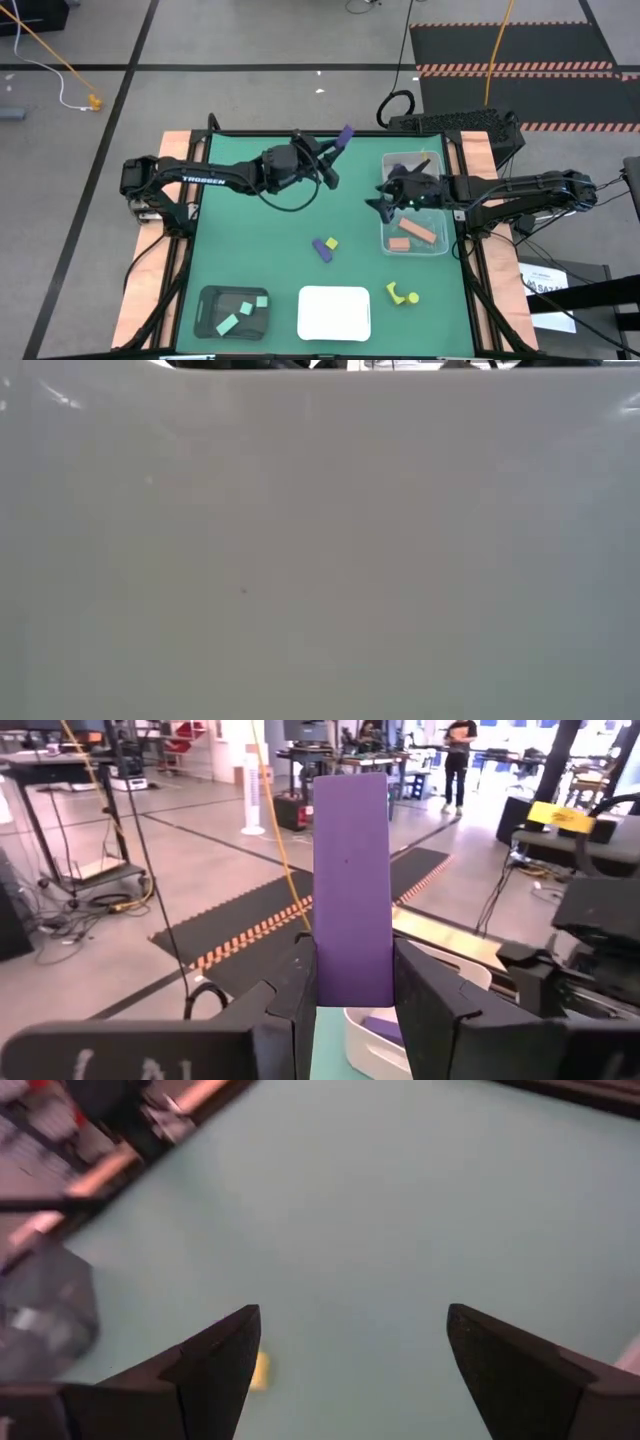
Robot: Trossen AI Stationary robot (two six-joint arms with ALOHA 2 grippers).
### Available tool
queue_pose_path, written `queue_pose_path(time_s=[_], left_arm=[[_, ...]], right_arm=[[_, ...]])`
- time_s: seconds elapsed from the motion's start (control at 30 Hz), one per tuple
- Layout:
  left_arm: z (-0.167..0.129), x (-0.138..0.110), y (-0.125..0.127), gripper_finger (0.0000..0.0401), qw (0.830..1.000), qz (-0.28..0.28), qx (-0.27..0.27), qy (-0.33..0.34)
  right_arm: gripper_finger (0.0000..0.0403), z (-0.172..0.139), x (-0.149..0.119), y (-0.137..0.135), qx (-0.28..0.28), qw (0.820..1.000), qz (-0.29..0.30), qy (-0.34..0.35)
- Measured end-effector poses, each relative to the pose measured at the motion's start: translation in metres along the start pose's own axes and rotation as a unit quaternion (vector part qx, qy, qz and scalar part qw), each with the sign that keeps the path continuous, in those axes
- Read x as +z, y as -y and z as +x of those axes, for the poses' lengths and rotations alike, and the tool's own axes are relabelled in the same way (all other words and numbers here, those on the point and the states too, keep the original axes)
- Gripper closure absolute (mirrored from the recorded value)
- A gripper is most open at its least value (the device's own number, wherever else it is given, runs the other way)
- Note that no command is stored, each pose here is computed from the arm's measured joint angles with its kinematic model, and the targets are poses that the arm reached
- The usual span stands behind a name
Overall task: Sort & place blocks by color
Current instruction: Put the top purple block into the gray bin
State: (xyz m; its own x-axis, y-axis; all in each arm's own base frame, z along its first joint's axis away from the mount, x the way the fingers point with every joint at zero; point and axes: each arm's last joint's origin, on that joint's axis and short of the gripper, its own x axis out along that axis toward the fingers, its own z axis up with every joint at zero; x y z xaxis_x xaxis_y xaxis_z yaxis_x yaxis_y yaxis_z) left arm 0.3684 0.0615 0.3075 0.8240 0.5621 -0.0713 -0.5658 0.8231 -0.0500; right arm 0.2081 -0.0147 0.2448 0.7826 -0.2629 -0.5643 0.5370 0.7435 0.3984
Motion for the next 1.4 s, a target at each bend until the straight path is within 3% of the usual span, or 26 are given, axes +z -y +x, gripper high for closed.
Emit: queue_pose_path(time_s=[0.37, 0.47, 0.57, 0.93, 1.1, 1.4], left_arm=[[0.0, -0.005, -0.001, 0.0298, 1.0, 0.011, 0.006, -0.024], [0.0, -0.009, -0.003, 0.0298, 0.999, 0.008, 0.01, -0.041], [0.0, -0.01, -0.003, 0.0296, 0.999, 0.002, 0.012, -0.05], [0.0, -0.013, -0.004, 0.0298, 0.998, -0.023, 0.016, -0.061], [0.002, -0.013, -0.009, 0.0298, 0.997, -0.021, 0.024, -0.066], [0.006, -0.018, -0.021, 0.0298, 0.994, -0.05, 0.046, -0.087]], right_arm=[[0.009, -0.002, 0.02, -0.011, 0.046, 0.992, 0.03, 0.111], [0.009, -0.002, 0.026, -0.007, 0.015, 0.988, 0.041, 0.149], [0.009, -0.003, 0.034, -0.001, -0.015, 0.979, 0.072, 0.192], [0.009, -0.009, 0.064, 0.006, 0.031, 0.937, 0.169, 0.303], [0.009, 0.006, 0.071, 0.007, 0.064, 0.911, 0.243, 0.328], [0.009, 0.042, 0.074, 0.008, 0.097, 0.895, 0.266, 0.345]])
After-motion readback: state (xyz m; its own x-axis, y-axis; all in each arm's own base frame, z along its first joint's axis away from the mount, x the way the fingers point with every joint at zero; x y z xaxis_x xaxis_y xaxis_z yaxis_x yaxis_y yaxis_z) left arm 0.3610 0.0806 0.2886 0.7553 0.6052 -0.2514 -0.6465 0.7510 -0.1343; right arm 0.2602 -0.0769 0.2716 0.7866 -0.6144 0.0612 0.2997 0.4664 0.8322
